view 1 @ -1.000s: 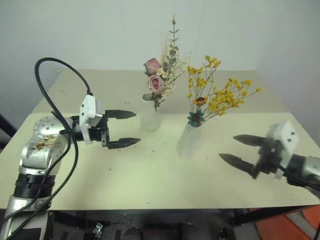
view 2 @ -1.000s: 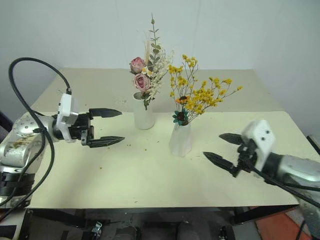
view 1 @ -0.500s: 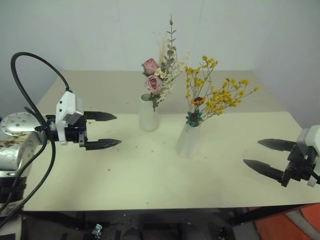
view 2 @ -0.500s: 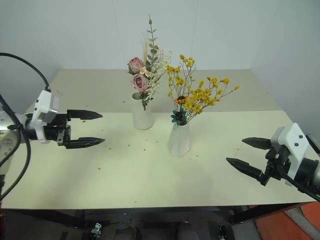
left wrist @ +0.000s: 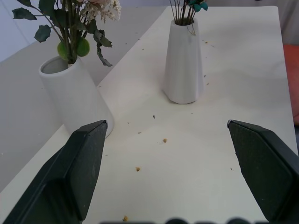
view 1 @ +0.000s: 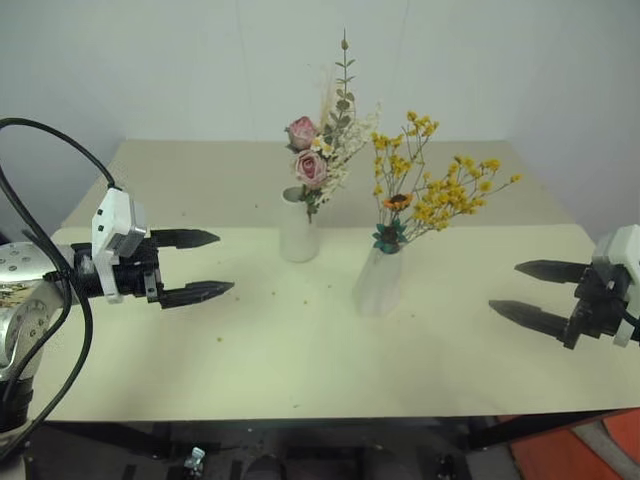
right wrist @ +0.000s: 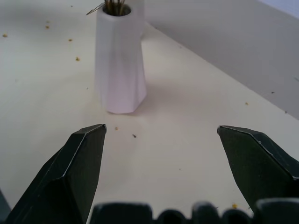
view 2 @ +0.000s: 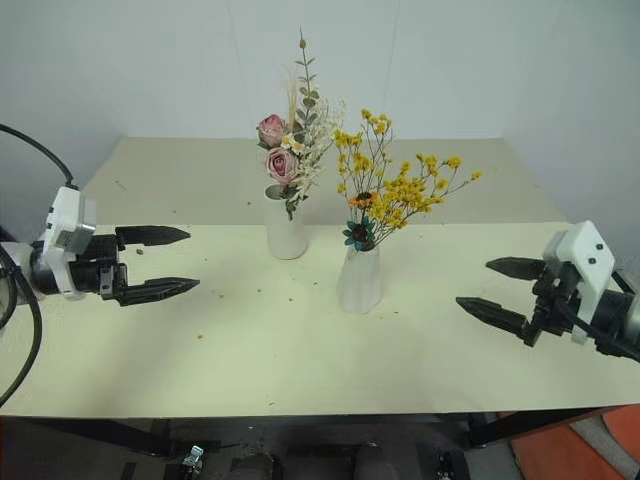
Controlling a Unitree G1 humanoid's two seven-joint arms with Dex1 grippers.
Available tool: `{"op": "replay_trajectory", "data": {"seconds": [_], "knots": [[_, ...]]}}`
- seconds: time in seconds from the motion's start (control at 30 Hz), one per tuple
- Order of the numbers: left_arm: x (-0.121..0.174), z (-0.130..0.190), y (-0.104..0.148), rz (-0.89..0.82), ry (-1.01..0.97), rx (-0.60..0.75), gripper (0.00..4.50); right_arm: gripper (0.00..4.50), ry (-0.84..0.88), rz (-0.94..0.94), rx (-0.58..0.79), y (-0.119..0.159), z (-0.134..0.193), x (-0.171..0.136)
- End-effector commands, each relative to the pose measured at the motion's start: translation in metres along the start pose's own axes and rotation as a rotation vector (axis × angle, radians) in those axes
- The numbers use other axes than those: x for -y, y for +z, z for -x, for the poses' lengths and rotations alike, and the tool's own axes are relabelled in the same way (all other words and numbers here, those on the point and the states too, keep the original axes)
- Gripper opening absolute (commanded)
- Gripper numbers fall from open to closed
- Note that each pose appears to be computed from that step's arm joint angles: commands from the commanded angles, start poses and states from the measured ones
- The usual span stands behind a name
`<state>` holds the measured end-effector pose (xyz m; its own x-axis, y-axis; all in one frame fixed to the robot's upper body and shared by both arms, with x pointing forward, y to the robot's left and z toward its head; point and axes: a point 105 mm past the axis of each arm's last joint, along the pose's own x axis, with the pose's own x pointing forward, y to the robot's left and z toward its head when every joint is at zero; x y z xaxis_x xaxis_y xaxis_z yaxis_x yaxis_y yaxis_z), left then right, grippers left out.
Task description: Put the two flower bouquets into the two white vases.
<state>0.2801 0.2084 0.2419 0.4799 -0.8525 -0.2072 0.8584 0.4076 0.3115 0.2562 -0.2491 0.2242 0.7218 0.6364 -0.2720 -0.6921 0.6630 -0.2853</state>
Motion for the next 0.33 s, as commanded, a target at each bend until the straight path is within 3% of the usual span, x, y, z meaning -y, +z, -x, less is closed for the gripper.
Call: {"op": "replay_trajectory", "data": {"seconds": [0.03, 0.2, 0.33], "knots": [[-0.007, 0.008, 0.007, -0.054, 0.074, 0.039, 4.5, 4.46, -0.012, 0.06, 0.036, 0.018, 0.003, 0.003], [-0.007, 0.006, 0.008, -0.072, 0.078, 0.093, 4.5, 4.46, -0.033, 0.094, 0.043, 0.03, 0.007, 0.006], [-0.006, -0.005, -0.008, -0.064, 0.096, 0.09, 4.5, 4.46, -0.05, 0.086, 0.038, 0.022, 0.001, 0.002]]}}
